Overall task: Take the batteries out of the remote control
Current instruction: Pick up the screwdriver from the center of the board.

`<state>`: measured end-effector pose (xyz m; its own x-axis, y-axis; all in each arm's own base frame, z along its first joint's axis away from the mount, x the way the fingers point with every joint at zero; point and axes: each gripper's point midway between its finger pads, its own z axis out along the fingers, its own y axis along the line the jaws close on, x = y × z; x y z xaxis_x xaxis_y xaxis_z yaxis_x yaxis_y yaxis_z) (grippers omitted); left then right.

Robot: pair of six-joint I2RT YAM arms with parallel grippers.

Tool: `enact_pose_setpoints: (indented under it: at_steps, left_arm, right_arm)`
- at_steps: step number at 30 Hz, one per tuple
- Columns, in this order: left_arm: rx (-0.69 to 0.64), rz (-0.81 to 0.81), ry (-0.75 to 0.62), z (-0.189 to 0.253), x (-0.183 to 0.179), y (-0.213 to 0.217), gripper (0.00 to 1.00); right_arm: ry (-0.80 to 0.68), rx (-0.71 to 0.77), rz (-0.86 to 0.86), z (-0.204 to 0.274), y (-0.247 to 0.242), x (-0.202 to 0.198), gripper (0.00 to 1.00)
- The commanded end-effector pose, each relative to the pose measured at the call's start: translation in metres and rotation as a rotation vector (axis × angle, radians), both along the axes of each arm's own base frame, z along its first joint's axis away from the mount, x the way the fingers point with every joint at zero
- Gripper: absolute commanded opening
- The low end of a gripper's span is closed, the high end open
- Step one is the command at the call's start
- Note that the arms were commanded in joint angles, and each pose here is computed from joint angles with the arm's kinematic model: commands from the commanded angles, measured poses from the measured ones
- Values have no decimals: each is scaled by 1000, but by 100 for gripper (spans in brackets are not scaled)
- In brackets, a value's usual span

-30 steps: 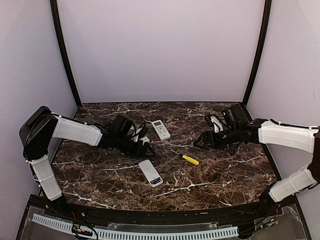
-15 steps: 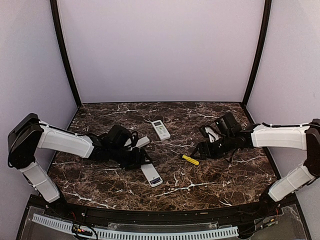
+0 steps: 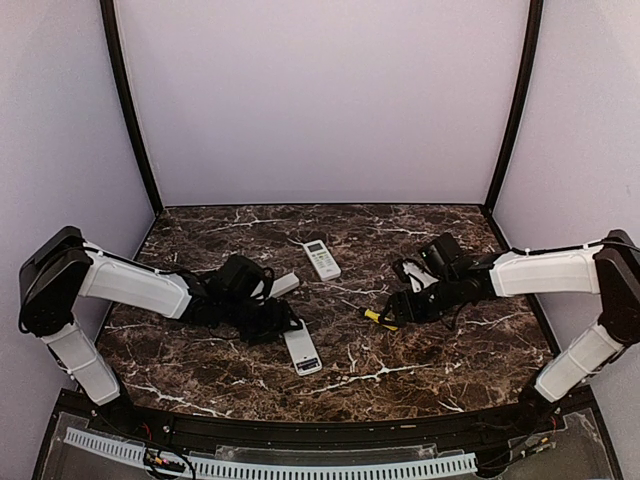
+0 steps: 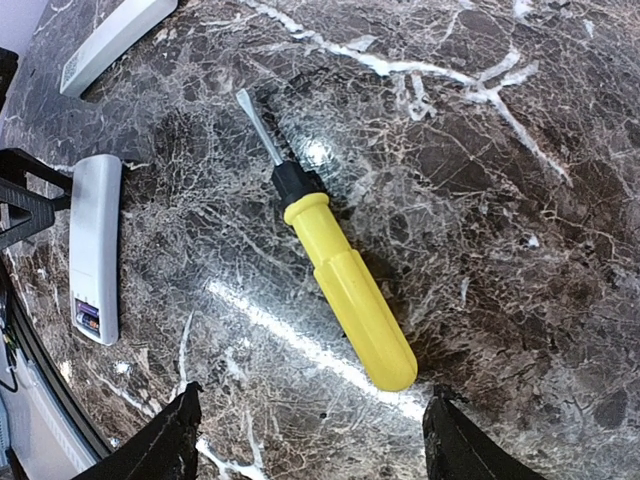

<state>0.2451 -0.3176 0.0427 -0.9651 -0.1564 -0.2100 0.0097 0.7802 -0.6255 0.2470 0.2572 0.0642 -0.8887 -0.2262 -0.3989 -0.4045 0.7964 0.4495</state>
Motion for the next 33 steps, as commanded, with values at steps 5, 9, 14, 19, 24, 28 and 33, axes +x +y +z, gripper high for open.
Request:
enact_pose_setpoints:
  at_steps: [5,9,14,19,24,28,33]
  left_arm:
    - [-30,-47,-2,0,2,-17,68]
    - [-49,-66,-13,4,5,-25,67]
    - [-62,-71,-25,8,6,-27,67]
    - [-34,-36,-45,12,7,-17,67]
    - [8,24,-93,21,11,1,67]
    - [30,30,-117,31,11,8,68]
    - [26,39,-144,42,14,10,68]
  right_arm:
    - [-42,-58,8,-11,3,6,66]
    - [-52,-93,4,-16,-1,9,62]
    - [-66,-123,7,-20,-2,15,58]
    - [-69,-143,34,-24,4,15,55]
    - [-66,-180,55,-33,8,13,51]
    - [-61,-190,67,-31,13,11,48]
    - [-78,-188,83,-29,23,8,46]
